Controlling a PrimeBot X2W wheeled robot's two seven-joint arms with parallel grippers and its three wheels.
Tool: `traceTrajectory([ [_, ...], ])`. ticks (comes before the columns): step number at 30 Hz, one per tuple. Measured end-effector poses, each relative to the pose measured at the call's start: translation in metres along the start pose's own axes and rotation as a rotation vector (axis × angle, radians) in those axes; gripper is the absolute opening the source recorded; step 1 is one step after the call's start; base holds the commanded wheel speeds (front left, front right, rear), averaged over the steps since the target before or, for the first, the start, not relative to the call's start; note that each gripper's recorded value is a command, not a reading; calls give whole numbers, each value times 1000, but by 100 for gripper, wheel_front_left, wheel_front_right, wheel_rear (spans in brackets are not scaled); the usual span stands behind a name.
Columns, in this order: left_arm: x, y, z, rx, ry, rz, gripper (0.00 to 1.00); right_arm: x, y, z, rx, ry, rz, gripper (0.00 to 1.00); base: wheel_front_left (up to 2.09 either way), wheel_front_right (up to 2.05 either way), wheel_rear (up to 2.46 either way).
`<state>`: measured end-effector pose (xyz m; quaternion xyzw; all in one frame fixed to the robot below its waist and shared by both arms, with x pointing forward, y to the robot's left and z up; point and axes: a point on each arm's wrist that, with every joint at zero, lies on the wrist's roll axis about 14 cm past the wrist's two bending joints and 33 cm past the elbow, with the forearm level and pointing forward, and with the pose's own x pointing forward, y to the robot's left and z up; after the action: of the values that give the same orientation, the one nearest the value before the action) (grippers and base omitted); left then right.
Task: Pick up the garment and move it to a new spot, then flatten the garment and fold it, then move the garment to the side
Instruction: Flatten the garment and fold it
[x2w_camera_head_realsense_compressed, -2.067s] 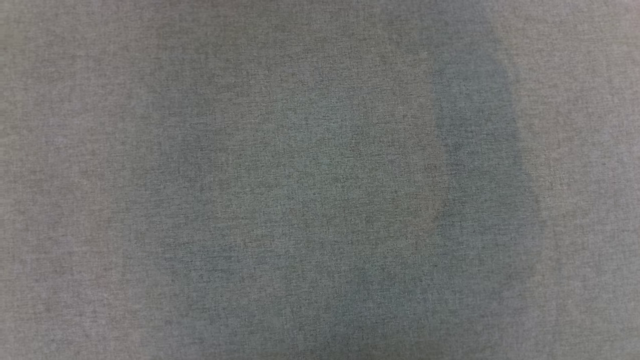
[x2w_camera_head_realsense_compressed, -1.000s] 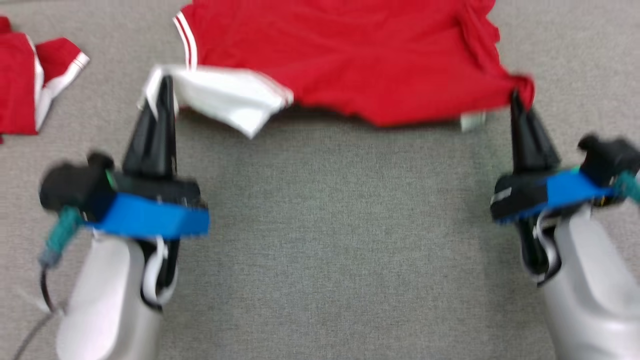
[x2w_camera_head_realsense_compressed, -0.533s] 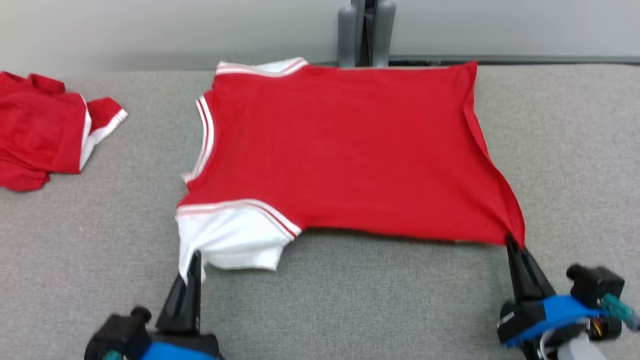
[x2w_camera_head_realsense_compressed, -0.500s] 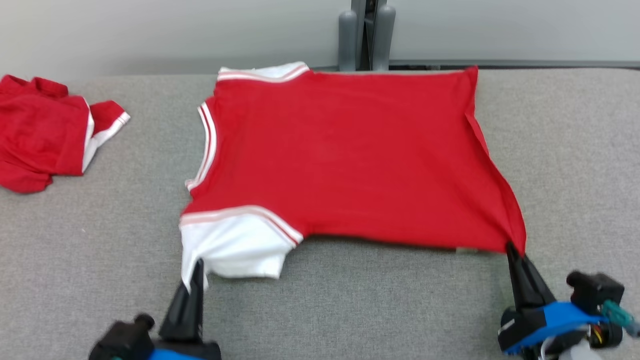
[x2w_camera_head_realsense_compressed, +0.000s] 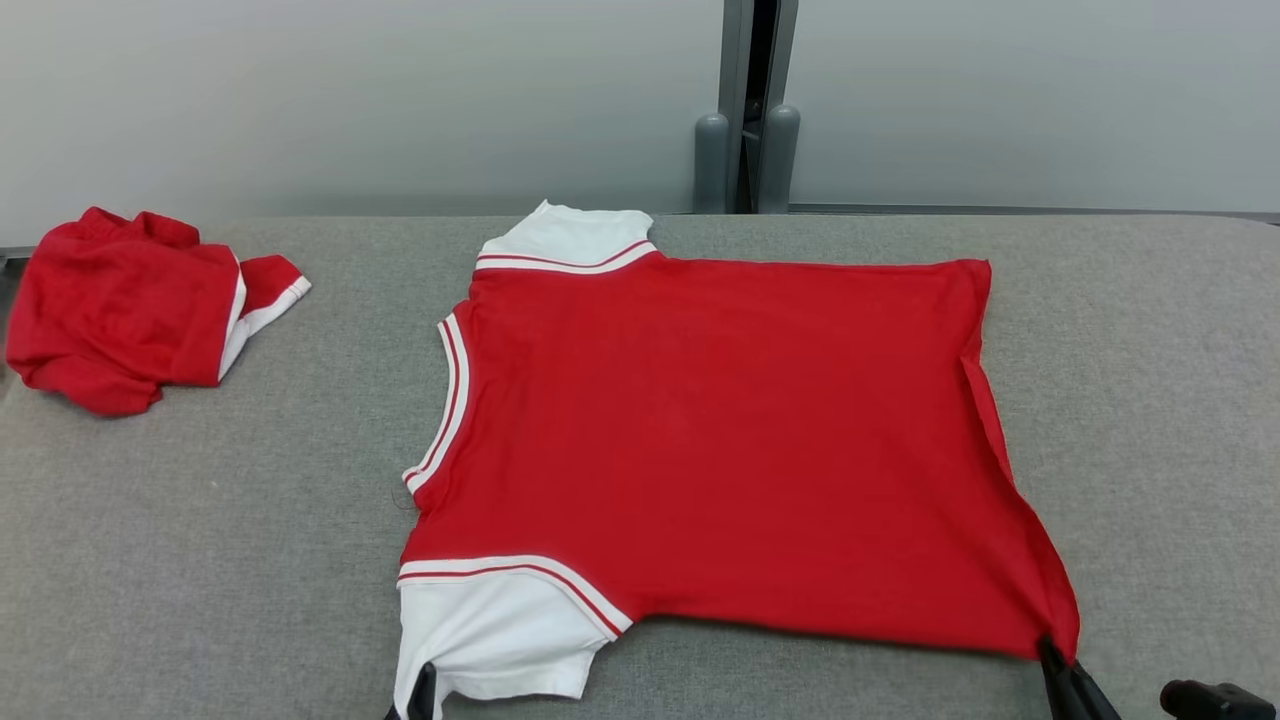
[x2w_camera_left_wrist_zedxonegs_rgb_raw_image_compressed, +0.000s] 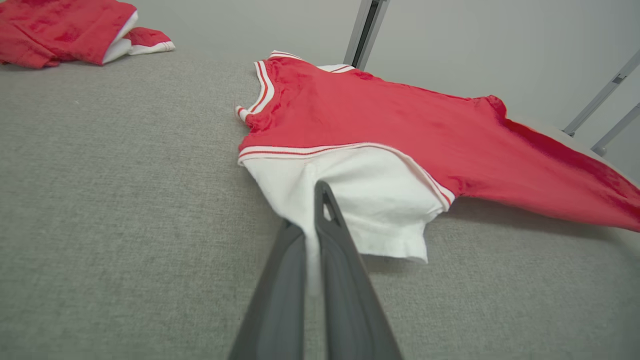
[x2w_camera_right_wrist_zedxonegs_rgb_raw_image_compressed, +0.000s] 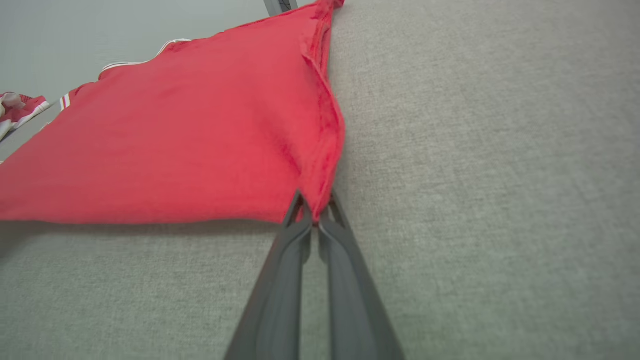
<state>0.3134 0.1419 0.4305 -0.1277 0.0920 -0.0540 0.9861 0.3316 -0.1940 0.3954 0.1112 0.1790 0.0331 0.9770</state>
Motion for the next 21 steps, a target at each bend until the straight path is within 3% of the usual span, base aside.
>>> traceTrajectory([
  [8,-4,-2,-6,-1,20,-18,0,-6,9,-4,26,26,6,0,0,0,0],
  [21,26,-12,28,84,-66,-114,0,-5,11,11,9,3,19,0,0,0,0],
])
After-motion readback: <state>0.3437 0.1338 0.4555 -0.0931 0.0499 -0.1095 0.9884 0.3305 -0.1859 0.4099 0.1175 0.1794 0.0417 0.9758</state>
